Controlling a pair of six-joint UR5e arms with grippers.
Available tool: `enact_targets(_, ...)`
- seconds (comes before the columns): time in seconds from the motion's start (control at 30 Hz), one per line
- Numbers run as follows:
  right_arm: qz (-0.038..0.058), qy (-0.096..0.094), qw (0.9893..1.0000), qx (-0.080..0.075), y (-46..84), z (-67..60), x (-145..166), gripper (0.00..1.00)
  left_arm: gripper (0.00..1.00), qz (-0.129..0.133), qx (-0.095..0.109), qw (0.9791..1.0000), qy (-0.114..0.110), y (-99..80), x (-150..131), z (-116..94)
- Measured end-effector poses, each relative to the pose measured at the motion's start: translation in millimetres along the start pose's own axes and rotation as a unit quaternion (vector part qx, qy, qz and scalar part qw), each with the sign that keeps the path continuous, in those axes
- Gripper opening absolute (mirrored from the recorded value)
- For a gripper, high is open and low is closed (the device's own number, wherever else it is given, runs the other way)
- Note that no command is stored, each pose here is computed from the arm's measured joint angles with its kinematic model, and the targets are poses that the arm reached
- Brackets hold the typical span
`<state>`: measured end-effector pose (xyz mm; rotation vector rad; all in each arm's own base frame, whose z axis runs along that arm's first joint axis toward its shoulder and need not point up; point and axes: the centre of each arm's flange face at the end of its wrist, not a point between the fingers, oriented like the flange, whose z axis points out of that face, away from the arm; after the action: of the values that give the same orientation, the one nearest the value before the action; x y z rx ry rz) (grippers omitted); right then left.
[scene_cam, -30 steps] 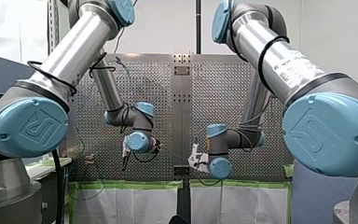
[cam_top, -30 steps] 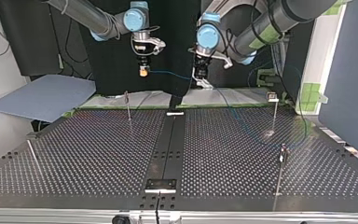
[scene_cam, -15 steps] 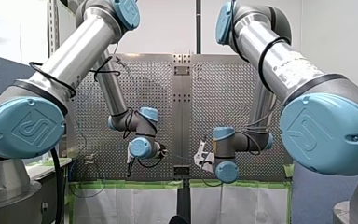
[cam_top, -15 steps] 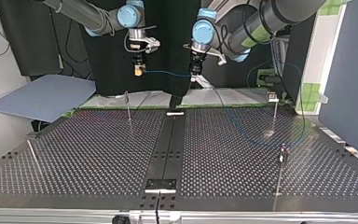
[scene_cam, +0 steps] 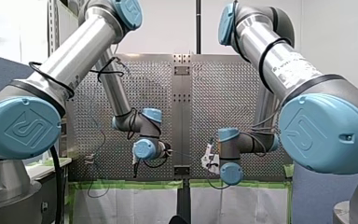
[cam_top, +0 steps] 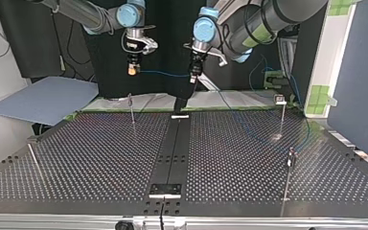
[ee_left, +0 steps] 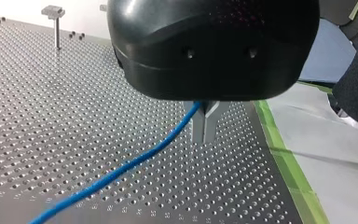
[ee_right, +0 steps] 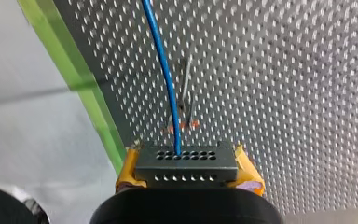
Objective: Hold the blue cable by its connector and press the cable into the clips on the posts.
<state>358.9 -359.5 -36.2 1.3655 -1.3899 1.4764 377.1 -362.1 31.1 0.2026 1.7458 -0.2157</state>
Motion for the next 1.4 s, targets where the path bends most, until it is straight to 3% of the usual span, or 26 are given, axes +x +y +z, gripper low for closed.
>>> enact_targets(0.13,-0.0016,0.000,0.9999,-0.011,6.8,0.3,1,0.00,0.00,-0.003,0.002,1.0000,-0.003,-3.4,-1,2)
enact_targets(0.43,-0.0084,0.005,0.9998,-0.020,20.3,6.1,-3,0.00,0.00,-0.005,0.013,0.9999,-0.003,-14.2,12,9)
enact_targets(0.7,0.0012,0.005,0.9998,-0.018,37.5,10.9,-23,0.00,0.00,-0.024,0.039,0.9988,-0.021,-42.5,33,15)
enact_targets(0.9,0.0030,0.010,0.9997,-0.023,51.7,19.4,-22,0.00,0.00,-0.023,0.034,0.9989,-0.022,-56.2,53,18)
enact_targets(1.13,-0.0175,0.006,0.9995,-0.027,72.4,30.2,-18,0.00,0.00,-0.007,0.022,0.9995,-0.021,-57.3,64,25)
enact_targets(1.4,-0.0439,0.021,0.9986,-0.023,95.9,52.0,-16,0.00,0.00,0.016,0.018,0.9997,-0.005,-63.8,82,41)
